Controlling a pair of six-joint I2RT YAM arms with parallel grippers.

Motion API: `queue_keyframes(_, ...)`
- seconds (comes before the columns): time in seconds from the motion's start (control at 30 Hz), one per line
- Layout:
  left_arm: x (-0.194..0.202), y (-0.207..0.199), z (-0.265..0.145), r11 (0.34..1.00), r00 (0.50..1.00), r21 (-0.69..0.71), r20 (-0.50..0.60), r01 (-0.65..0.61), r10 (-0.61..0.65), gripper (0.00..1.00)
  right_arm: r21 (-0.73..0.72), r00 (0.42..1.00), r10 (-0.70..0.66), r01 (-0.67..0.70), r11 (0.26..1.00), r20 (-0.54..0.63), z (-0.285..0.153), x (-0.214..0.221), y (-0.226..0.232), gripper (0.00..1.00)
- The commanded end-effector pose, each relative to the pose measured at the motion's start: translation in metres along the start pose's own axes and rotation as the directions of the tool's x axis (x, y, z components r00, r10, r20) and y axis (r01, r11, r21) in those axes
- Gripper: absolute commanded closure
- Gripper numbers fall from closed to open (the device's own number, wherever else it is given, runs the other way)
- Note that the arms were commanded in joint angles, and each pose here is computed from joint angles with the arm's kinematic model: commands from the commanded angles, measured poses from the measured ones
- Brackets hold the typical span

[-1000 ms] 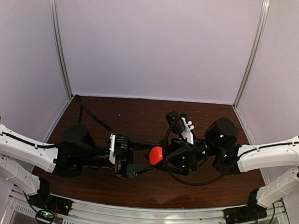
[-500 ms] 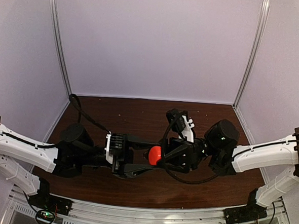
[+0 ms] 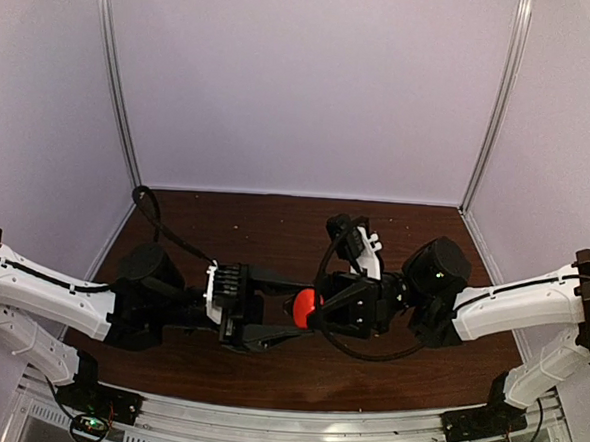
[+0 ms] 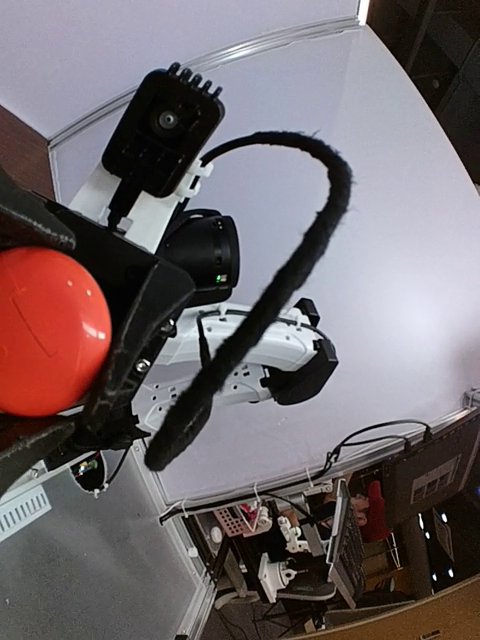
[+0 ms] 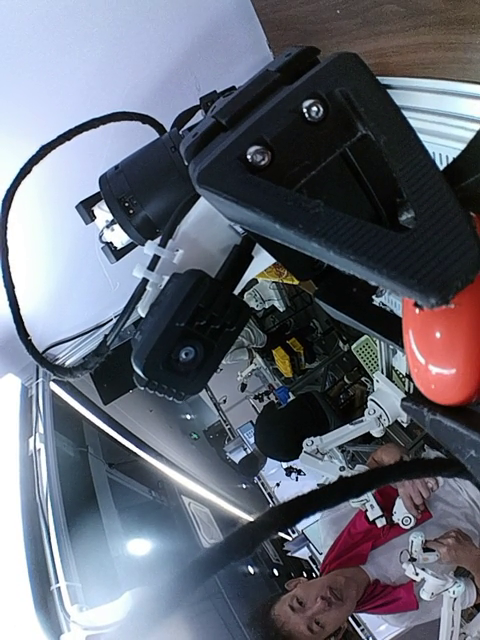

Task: Insert the wireless bluetooth earbuds into the charging case
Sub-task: Pass from the left arm to the right, then pass from the right arm to the left

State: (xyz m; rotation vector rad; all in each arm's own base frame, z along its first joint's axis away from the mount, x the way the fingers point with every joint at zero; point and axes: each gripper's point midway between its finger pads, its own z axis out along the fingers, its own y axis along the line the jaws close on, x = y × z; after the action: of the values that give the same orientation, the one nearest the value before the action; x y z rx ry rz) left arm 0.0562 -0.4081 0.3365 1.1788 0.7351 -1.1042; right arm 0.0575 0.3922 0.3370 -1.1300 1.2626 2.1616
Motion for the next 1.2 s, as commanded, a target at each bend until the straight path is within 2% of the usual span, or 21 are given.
queue_keyframes(0.0,0.004,0.002,0.003,1.0,1.0,-0.001,-0.019,-0.017,0.017,0.64,-0.075,0.994,-0.099,0.102,0.992,0.042,0.005,-0.019,0.025,0.53)
queue_keyframes(0.1,0.007,0.007,0.001,0.999,0.999,-0.03,-0.042,-0.024,0.023,0.59,-0.052,0.995,-0.092,0.094,0.994,0.043,0.004,-0.019,0.021,0.58)
queue_keyframes(0.33,0.012,0.029,-0.015,0.983,0.994,-0.177,-0.103,-0.049,0.031,0.39,0.062,0.995,-0.093,0.09,0.994,0.045,-0.003,-0.02,0.002,0.63)
queue_keyframes(0.57,0.025,0.047,-0.043,0.947,0.965,-0.292,-0.256,-0.135,0.059,0.29,0.326,0.997,-0.079,0.069,0.943,0.018,-0.021,-0.026,-0.043,0.65)
queue_keyframes(0.7,0.042,0.058,-0.059,0.921,0.911,-0.322,-0.406,-0.219,0.075,0.26,0.519,1.0,-0.019,0.029,0.854,-0.024,-0.035,-0.02,-0.077,0.65)
queue_keyframes(0.83,0.057,0.062,-0.066,0.912,0.85,-0.302,-0.52,-0.277,0.086,0.23,0.605,0.999,0.023,0.001,0.796,-0.032,-0.044,-0.017,-0.093,0.65)
queue_keyframes(0.97,0.064,0.067,-0.062,0.909,0.816,-0.282,-0.57,-0.306,0.098,0.19,0.645,0.998,0.059,-0.026,0.763,-0.03,-0.048,-0.013,-0.104,0.64)
queue_keyframes(1.17,0.072,0.069,-0.051,0.91,0.794,-0.254,-0.595,-0.329,0.121,0.19,0.683,0.995,0.098,-0.049,0.728,-0.034,-0.051,-0.007,-0.115,0.65)
